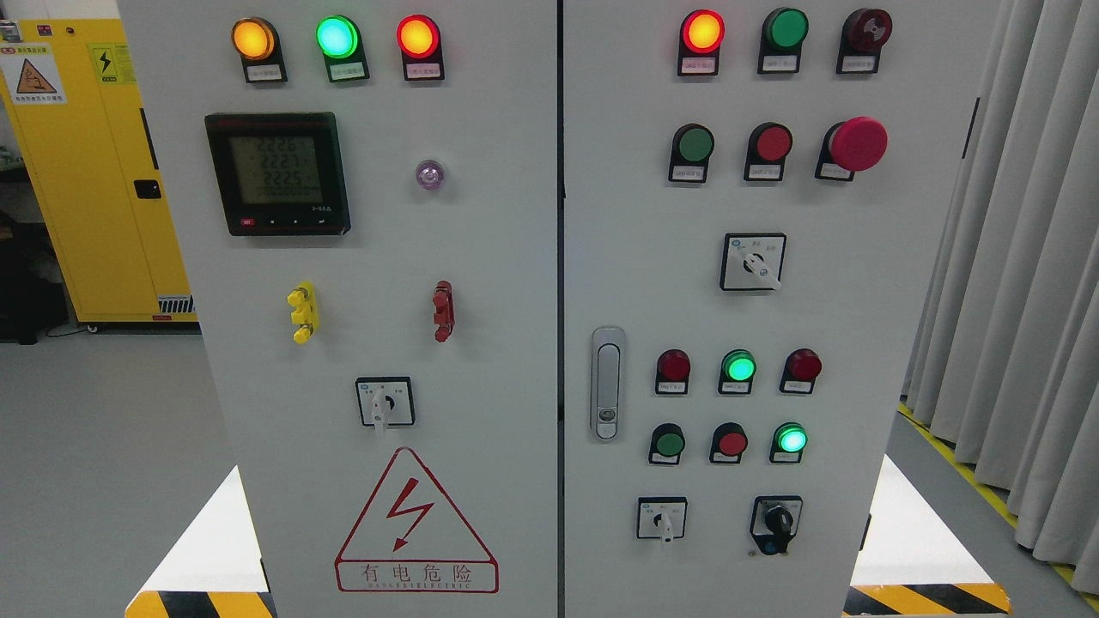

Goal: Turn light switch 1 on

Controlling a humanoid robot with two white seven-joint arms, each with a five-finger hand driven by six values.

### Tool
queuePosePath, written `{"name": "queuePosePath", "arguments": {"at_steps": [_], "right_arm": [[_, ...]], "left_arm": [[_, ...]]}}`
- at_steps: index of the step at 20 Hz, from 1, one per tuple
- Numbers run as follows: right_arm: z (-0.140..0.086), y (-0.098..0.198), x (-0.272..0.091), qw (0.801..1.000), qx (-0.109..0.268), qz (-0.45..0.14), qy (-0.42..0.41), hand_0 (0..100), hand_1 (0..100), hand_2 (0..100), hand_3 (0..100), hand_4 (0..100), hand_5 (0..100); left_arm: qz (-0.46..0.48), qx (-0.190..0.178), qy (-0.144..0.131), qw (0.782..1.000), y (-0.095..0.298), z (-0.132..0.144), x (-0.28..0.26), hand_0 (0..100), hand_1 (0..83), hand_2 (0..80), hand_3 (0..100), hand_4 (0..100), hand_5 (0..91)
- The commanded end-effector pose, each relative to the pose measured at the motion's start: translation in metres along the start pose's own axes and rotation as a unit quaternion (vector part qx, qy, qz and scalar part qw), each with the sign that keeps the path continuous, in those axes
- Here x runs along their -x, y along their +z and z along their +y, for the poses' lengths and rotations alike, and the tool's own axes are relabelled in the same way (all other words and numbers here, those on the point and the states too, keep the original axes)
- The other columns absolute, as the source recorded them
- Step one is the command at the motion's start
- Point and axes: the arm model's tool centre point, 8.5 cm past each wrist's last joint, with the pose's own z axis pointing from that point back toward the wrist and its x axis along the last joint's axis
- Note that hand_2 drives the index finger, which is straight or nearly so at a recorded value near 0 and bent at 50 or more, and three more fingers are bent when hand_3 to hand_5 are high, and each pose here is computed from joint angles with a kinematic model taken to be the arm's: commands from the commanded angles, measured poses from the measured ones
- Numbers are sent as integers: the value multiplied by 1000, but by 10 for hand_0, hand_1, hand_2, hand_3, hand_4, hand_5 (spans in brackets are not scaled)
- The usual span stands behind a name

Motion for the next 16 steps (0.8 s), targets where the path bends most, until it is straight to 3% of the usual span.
{"name": "queuePosePath", "arguments": {"at_steps": [1, 3, 4, 5, 6, 8, 12, 16], "right_arm": [[0, 0, 0, 1000, 0, 0, 0, 0, 500, 40, 0, 0, 0], [0, 0, 0, 1000, 0, 0, 0, 0, 500, 40, 0, 0, 0], [0, 0, 0, 1000, 0, 0, 0, 0, 500, 40, 0, 0, 0], [0, 0, 0, 1000, 0, 0, 0, 0, 500, 40, 0, 0, 0], [0, 0, 0, 1000, 0, 0, 0, 0, 500, 40, 0, 0, 0], [0, 0, 0, 1000, 0, 0, 0, 0, 500, 40, 0, 0, 0], [0, 0, 0, 1000, 0, 0, 0, 0, 500, 40, 0, 0, 0], [0, 0, 0, 1000, 0, 0, 0, 0, 500, 40, 0, 0, 0]], "left_arm": [[-249, -21, -2, 968, 10, 23, -158, 280, 294, 163, 360, 441, 117], [-287, -31, -1, 957, 25, 25, -179, 297, 370, 239, 471, 569, 275], [-304, -42, 0, 952, 32, 26, -188, 296, 374, 241, 474, 576, 287], [-315, -52, 4, 948, 39, 26, -194, 292, 411, 281, 502, 611, 384], [-329, -59, 5, 942, 45, 27, -202, 281, 423, 283, 506, 620, 396], [-353, -64, 9, 933, 54, 26, -217, 246, 475, 337, 555, 680, 528], [-402, -60, 14, 914, 71, 22, -248, 185, 530, 430, 624, 737, 682], [-432, -57, 19, 900, 83, 17, -272, 163, 561, 491, 665, 733, 735]]}}
